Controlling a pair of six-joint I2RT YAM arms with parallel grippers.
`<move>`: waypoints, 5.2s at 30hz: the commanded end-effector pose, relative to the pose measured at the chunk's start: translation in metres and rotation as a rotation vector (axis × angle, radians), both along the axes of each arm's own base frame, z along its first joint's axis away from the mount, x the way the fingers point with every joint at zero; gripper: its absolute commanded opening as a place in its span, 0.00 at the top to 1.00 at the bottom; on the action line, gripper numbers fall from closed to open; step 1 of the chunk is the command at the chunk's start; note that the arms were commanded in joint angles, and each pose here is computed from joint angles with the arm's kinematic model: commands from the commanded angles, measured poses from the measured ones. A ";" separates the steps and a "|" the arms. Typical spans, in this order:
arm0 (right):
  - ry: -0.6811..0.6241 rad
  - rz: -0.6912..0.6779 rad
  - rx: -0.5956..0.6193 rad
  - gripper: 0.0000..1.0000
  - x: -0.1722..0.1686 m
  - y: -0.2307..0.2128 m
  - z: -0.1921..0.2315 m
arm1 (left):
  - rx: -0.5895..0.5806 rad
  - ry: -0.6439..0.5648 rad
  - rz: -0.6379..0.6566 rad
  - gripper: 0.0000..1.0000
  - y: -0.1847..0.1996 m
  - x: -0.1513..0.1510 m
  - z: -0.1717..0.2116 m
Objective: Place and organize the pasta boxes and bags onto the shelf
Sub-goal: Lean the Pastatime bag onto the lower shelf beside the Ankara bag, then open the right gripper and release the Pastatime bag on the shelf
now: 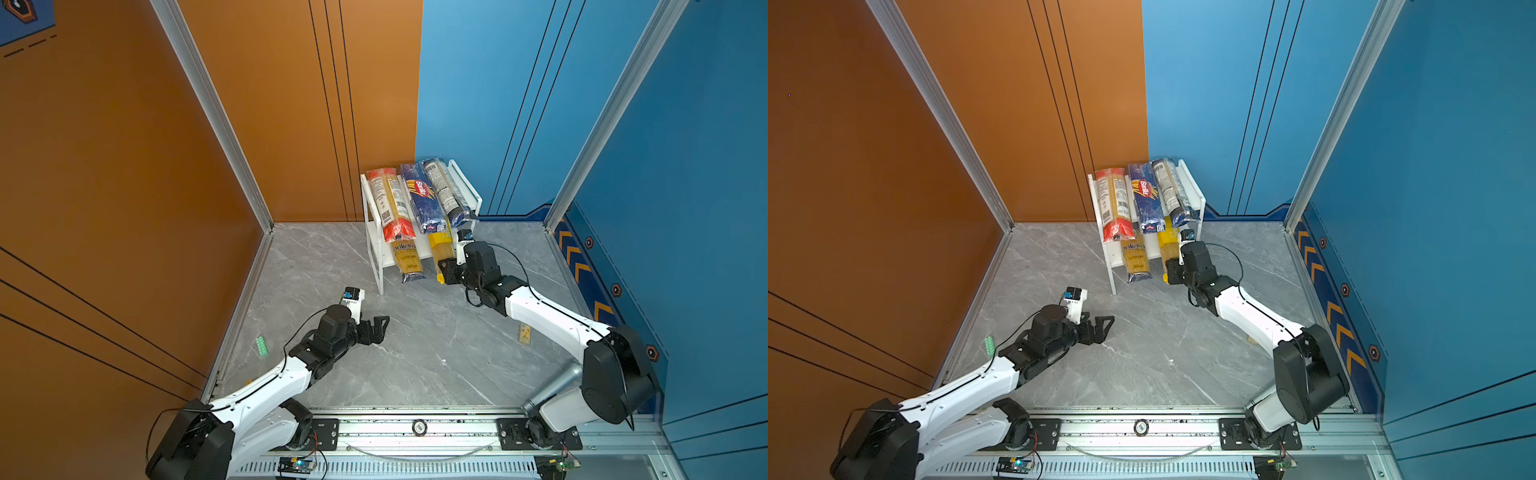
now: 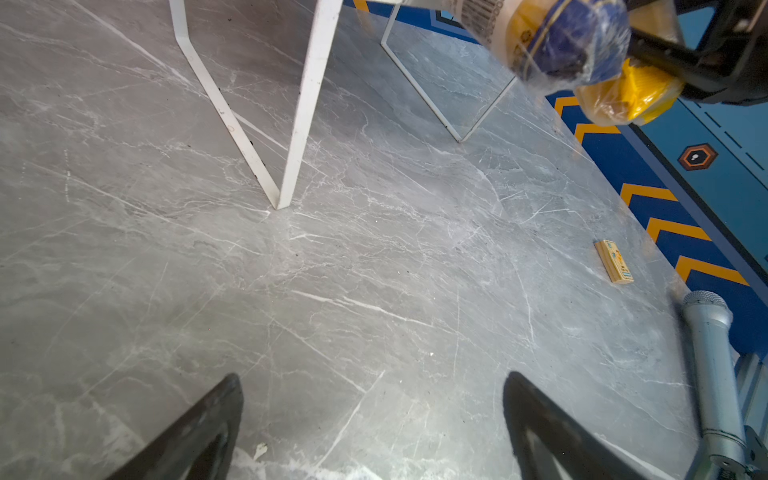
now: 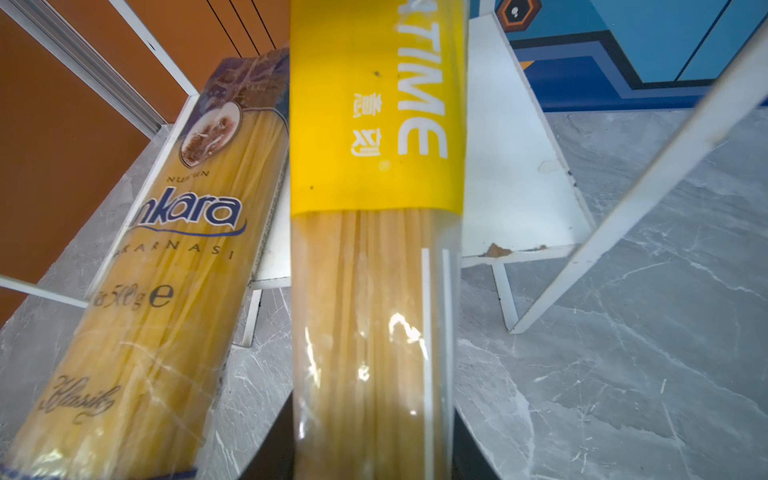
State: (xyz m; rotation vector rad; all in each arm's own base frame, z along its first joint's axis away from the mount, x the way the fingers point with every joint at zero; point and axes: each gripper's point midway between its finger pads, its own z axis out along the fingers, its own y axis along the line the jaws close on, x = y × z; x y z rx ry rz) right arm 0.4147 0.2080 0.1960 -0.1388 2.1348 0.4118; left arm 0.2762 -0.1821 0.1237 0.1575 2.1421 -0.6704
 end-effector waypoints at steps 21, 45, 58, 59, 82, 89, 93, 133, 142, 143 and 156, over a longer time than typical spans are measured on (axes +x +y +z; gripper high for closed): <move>-0.244 -0.005 0.120 1.00 0.029 0.012 0.085 | 0.013 -0.001 0.007 0.02 0.005 -0.001 -0.004; -0.244 -0.022 0.115 0.97 0.042 0.012 0.076 | 0.010 -0.008 0.012 0.02 0.007 -0.002 -0.002; -0.235 -0.039 0.107 0.76 0.046 0.009 0.070 | 0.015 -0.005 0.017 0.02 0.008 -0.002 -0.004; -0.236 -0.040 0.106 0.75 0.046 0.008 0.070 | 0.014 -0.005 0.016 0.02 0.007 -0.001 -0.003; -0.223 -0.043 0.096 0.57 0.045 0.007 0.066 | 0.014 -0.005 0.017 0.02 0.008 -0.002 -0.004; -0.216 -0.048 0.101 0.56 0.043 0.006 0.060 | 0.014 -0.005 0.019 0.02 0.009 -0.002 -0.004; -0.212 -0.047 0.102 0.55 0.041 0.005 0.058 | 0.013 -0.005 0.019 0.02 0.009 -0.002 -0.004; -0.179 -0.037 0.075 0.49 0.012 -0.009 0.044 | 0.007 -0.011 0.011 0.02 0.006 -0.001 0.000; -0.146 -0.026 0.049 0.49 -0.004 -0.016 0.037 | 0.002 -0.017 0.010 0.02 0.006 -0.001 0.003; -0.141 -0.019 0.045 0.49 -0.006 -0.017 0.036 | 0.003 -0.017 0.008 0.02 0.006 -0.001 0.003; -0.096 0.037 -0.071 0.49 -0.047 -0.042 0.031 | 0.039 -0.040 0.003 0.02 0.009 0.000 0.014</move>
